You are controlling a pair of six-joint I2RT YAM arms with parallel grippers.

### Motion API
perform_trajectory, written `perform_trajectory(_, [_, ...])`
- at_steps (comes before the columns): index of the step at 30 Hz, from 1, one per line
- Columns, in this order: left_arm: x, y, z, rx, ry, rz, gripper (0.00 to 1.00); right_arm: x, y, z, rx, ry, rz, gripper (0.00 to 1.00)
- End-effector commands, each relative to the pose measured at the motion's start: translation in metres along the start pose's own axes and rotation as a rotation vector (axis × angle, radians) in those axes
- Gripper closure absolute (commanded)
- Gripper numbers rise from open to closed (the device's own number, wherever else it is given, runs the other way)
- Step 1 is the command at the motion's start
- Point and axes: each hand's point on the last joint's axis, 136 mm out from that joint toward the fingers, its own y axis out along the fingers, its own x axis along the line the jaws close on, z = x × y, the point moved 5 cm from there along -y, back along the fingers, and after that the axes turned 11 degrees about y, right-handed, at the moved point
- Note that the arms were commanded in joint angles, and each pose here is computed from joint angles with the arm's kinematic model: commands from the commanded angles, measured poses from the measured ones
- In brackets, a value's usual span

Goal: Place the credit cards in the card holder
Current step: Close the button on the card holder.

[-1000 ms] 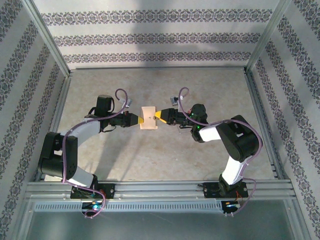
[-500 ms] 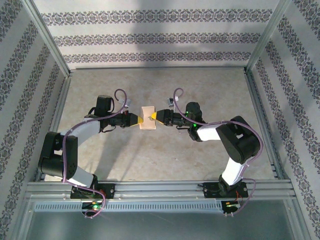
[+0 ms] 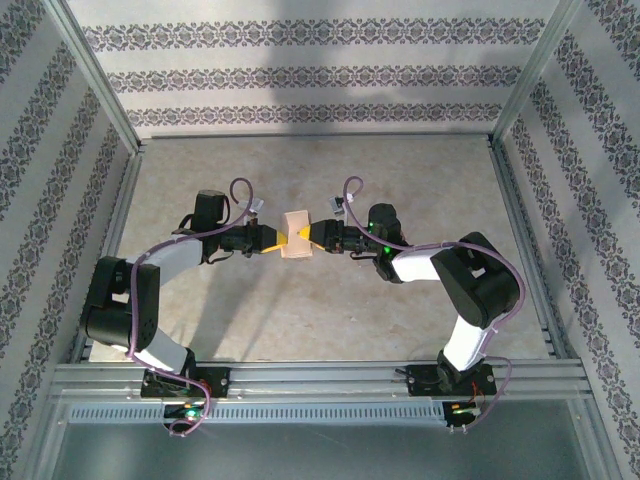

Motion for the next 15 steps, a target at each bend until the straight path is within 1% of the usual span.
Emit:
perform_trajectory(1, [0.000,0.000,0.001,-0.011,0.083,-0.037,1.00,0.041,0.009,0.006,0.081,-0.111,-0.116,0.51])
perform_trajectory(3, [-0.002,-0.001,0.002,-0.003,0.108,-0.058,1.00,0.035,0.012,0.006,0.082,-0.090,-0.085,0.52])
perform_trajectory(4, [-0.001,-0.001,0.003,0.001,0.112,-0.074,1.00,0.032,0.013,0.006,0.086,-0.080,-0.068,0.50])
perform_trajectory(6, [-0.002,-0.002,0.001,0.002,0.118,-0.089,1.00,0.028,0.013,0.007,0.082,-0.071,-0.052,0.42])
perform_trajectory(7, [-0.003,-0.002,0.000,0.001,0.125,-0.082,1.00,0.027,0.012,0.007,0.076,-0.070,-0.050,0.40])
perform_trajectory(9, [-0.005,-0.002,-0.001,-0.002,0.127,-0.072,1.00,0.027,0.008,0.006,0.057,-0.065,-0.048,0.41])
perform_trajectory(10, [-0.007,-0.002,-0.001,-0.007,0.134,-0.062,0.98,0.026,0.006,0.005,0.049,-0.059,-0.040,0.44])
perform_trajectory(11, [-0.009,-0.002,-0.002,-0.012,0.141,-0.053,0.93,0.025,0.006,0.005,0.047,-0.056,-0.032,0.48])
perform_trajectory(12, [-0.011,-0.003,-0.003,-0.018,0.147,-0.045,0.91,0.024,0.006,0.005,0.046,-0.055,-0.021,0.55])
perform_trajectory(15, [-0.019,-0.002,-0.007,-0.039,0.156,0.017,0.90,0.019,0.008,0.007,0.050,-0.058,0.028,0.68])
